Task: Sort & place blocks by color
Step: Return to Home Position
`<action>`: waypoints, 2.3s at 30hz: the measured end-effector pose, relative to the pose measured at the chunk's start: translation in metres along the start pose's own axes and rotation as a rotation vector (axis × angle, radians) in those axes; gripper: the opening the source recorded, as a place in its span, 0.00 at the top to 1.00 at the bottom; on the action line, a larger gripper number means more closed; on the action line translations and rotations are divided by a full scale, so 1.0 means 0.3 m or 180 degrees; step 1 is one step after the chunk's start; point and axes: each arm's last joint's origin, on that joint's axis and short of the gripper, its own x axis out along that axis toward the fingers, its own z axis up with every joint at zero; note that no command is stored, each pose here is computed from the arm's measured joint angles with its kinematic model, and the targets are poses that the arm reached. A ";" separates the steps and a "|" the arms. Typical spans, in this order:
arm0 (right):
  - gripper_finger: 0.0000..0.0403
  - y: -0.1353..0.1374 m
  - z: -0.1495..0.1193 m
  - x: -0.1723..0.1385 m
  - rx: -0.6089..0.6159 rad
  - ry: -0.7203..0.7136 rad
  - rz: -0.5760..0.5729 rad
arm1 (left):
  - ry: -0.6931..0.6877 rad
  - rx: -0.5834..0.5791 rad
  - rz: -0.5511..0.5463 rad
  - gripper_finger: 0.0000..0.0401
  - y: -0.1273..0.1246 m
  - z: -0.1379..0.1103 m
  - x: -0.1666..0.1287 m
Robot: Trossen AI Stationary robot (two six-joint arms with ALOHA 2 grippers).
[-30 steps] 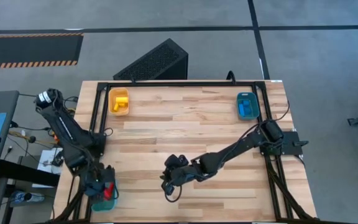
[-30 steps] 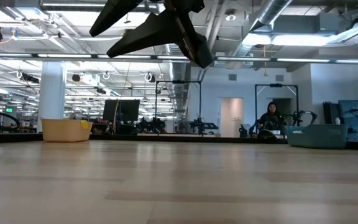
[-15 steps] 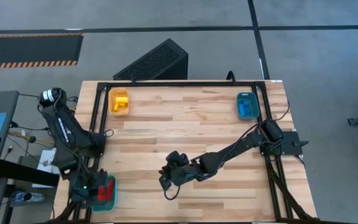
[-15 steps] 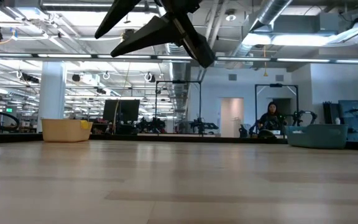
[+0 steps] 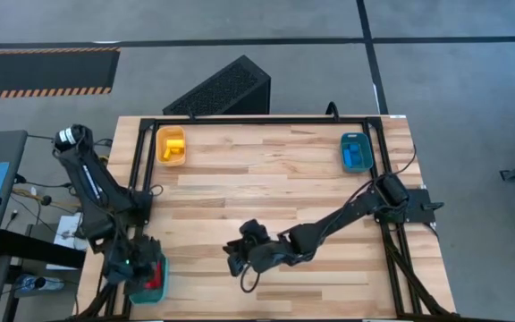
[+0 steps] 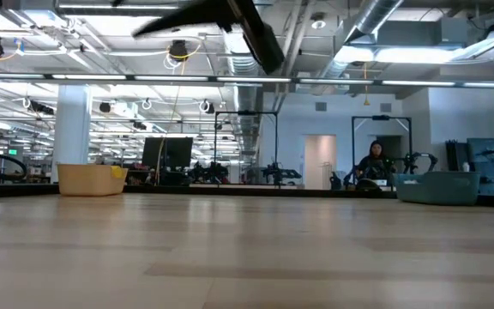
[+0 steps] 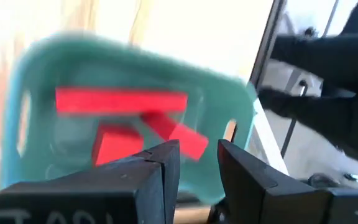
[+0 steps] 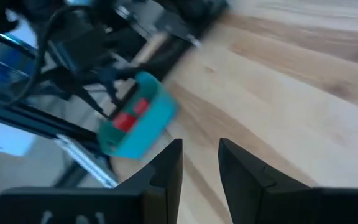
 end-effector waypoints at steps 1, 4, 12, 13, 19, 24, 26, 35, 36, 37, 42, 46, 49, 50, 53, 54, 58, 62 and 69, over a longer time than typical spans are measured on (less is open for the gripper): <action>0.69 0.007 0.005 0.000 0.0030 -0.0064 0.0055 | -0.0108 0.0043 -0.0029 0.77 -0.003 0.013 -0.011; 0.70 0.026 0.027 0.003 0.0083 -0.0211 0.0245 | -0.0740 0.0244 -0.0219 0.77 -0.032 0.075 -0.080; 0.70 0.039 0.152 0.039 0.0095 -0.0615 0.0700 | -0.2963 0.0917 -0.0116 0.77 -0.068 0.195 -0.340; 0.70 0.038 0.164 0.043 0.0106 -0.0605 0.0761 | -0.3217 0.0905 -0.0031 0.77 -0.061 0.203 -0.365; 0.70 0.062 0.259 -0.024 -0.0331 -0.0588 0.0893 | -0.3744 0.0930 0.0172 0.77 -0.014 0.222 -0.462; 0.70 0.059 0.381 -0.153 -0.1112 -0.0583 0.0585 | -0.3948 0.1016 0.0339 0.79 0.027 0.228 -0.519; 0.70 0.049 0.448 -0.217 -0.1398 -0.0615 0.0461 | -0.4054 0.1018 0.0473 0.81 0.041 0.241 -0.537; 0.77 -0.119 0.657 -0.485 -0.2121 -0.0722 0.0040 | -0.4390 0.1462 0.0815 0.92 0.081 0.361 -0.610; 0.79 -0.157 0.670 -0.508 -0.2089 -0.0747 0.0054 | -0.4479 0.1502 0.0780 0.94 0.084 0.375 -0.624; 0.82 -0.193 0.678 -0.525 -0.2047 -0.0789 0.0111 | -0.4556 0.1535 0.0762 0.95 0.090 0.387 -0.638; 0.95 -0.323 0.680 -0.570 -0.1867 -0.1107 0.0829 | -0.4635 0.1401 0.1008 0.99 0.152 0.428 -0.672; 0.98 -0.374 0.617 -0.568 -0.1891 -0.0817 0.0971 | -0.4574 0.1341 0.1004 1.00 0.202 0.419 -0.662; 0.97 -0.406 0.562 -0.619 -0.1987 -0.0384 0.0808 | -0.4728 0.1177 0.0859 1.00 0.245 0.396 -0.621; 0.97 -0.409 0.554 -0.658 -0.2026 -0.0391 0.0844 | -0.4760 0.1097 0.0865 1.00 0.265 0.386 -0.599; 0.99 -0.434 0.544 -0.797 -0.2307 -0.0722 0.0950 | -0.4912 0.0937 0.0925 1.00 0.308 0.354 -0.556; 0.99 -0.458 0.538 -0.830 -0.2397 -0.0847 0.0865 | -0.4918 0.0921 0.1044 1.00 0.322 0.346 -0.542; 0.96 -0.586 0.496 -0.893 -0.2504 -0.0992 0.0454 | -0.4792 0.0952 0.1363 1.00 0.360 0.320 -0.501; 0.99 -0.663 0.426 -0.876 -0.2437 -0.1079 0.0936 | -0.4770 0.1421 0.1010 1.00 0.357 0.299 -0.479; 0.98 -0.772 0.323 -0.856 -0.2524 -0.1681 0.1314 | -0.4962 0.1444 0.1080 1.00 0.407 0.283 -0.388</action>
